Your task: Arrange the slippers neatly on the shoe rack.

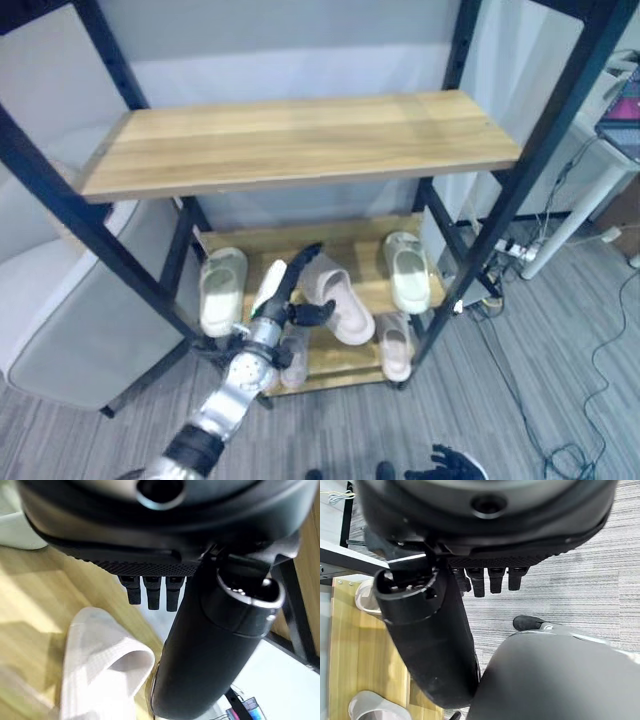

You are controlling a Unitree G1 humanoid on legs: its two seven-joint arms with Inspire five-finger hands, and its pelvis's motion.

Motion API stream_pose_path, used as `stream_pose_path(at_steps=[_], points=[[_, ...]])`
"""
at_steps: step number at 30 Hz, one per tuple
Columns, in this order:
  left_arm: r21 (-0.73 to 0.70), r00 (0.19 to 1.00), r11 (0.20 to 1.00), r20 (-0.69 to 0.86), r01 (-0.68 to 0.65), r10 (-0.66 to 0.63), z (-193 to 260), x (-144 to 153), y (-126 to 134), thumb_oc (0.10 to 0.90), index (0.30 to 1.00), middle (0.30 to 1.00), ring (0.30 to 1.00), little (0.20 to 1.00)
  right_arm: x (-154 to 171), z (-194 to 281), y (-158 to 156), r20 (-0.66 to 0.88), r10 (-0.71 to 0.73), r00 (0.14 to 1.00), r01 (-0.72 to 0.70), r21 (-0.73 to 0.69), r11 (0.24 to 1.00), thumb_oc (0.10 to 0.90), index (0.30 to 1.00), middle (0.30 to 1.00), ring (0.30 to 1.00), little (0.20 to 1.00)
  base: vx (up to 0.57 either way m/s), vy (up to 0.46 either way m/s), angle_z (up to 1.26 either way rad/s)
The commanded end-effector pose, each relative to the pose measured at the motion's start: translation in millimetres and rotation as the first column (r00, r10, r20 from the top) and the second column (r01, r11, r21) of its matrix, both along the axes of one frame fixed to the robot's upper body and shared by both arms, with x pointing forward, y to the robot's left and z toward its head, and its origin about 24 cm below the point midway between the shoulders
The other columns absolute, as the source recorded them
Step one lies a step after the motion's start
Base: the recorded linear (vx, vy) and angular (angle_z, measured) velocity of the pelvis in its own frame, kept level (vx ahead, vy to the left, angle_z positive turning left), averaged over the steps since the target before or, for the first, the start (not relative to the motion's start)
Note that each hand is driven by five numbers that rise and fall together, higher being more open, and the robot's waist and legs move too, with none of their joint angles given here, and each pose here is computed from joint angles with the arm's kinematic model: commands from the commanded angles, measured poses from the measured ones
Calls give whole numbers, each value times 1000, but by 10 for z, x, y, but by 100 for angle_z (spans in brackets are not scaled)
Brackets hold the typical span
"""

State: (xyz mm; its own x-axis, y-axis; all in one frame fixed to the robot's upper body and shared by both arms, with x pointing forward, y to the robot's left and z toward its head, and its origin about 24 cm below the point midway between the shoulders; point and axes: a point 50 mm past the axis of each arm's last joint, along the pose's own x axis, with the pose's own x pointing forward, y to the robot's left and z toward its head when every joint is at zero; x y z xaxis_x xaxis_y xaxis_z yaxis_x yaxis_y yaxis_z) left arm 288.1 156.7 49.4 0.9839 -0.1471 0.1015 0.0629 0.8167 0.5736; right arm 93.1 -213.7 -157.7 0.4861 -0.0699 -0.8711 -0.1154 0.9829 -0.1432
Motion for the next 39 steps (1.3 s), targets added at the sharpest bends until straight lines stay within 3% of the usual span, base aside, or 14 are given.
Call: stream_pose_path(at_steps=[1, 8, 18, 19, 20, 21, 33, 39], points=[[-9, 938, 1000, 347, -13, 15, 823, 426, -152, 800, 900, 900, 900, 900, 35, 90, -276, 29, 25, 999, -23, -73, 997, 800, 900, 900, 900, 900, 11, -18, -11], [131, 897, 979, 434, -156, 85, 1097, 687, -52, 800, 900, 900, 900, 900, 221, 188, -347, 104, 52, 993, -42, -90, 995, 800, 900, 900, 900, 900, -76, -25, -12], [242, 894, 933, 425, -266, 145, 1149, 846, 123, 800, 900, 900, 900, 900, 403, 270, -352, 176, 60, 983, -45, -91, 995, 800, 900, 900, 900, 900, -50, -17, -4], [261, 895, 926, 422, -272, 144, 1136, 856, 135, 714, 771, 771, 771, 771, 414, 271, -343, 182, 57, 982, -42, -86, 995, 800, 900, 900, 900, 900, 0, 0, 0], [280, 898, 919, 414, -279, 146, 1121, 862, 157, 499, 448, 448, 448, 448, 425, 274, -342, 185, 54, 981, -39, -85, 996, 800, 900, 900, 900, 900, 0, 0, 0], [294, 903, 913, 403, -282, 149, 1092, 867, 177, 400, 300, 300, 300, 300, 440, 279, -332, 194, 51, 980, -35, -82, 996, 800, 900, 900, 900, 900, 0, 0, 0], [243, 909, 940, 396, -238, 128, 972, 730, 150, 400, 300, 300, 300, 300, 384, 230, -245, 181, 44, 982, -33, -62, 998, 800, 900, 900, 900, 900, 2, 8, 1], [125, 893, 988, 450, -90, 25, 1046, 489, -27, 400, 300, 300, 300, 300, 284, 170, -219, 137, 28, 990, -20, -57, 998, 800, 900, 900, 900, 900, 15, 21, 1]])
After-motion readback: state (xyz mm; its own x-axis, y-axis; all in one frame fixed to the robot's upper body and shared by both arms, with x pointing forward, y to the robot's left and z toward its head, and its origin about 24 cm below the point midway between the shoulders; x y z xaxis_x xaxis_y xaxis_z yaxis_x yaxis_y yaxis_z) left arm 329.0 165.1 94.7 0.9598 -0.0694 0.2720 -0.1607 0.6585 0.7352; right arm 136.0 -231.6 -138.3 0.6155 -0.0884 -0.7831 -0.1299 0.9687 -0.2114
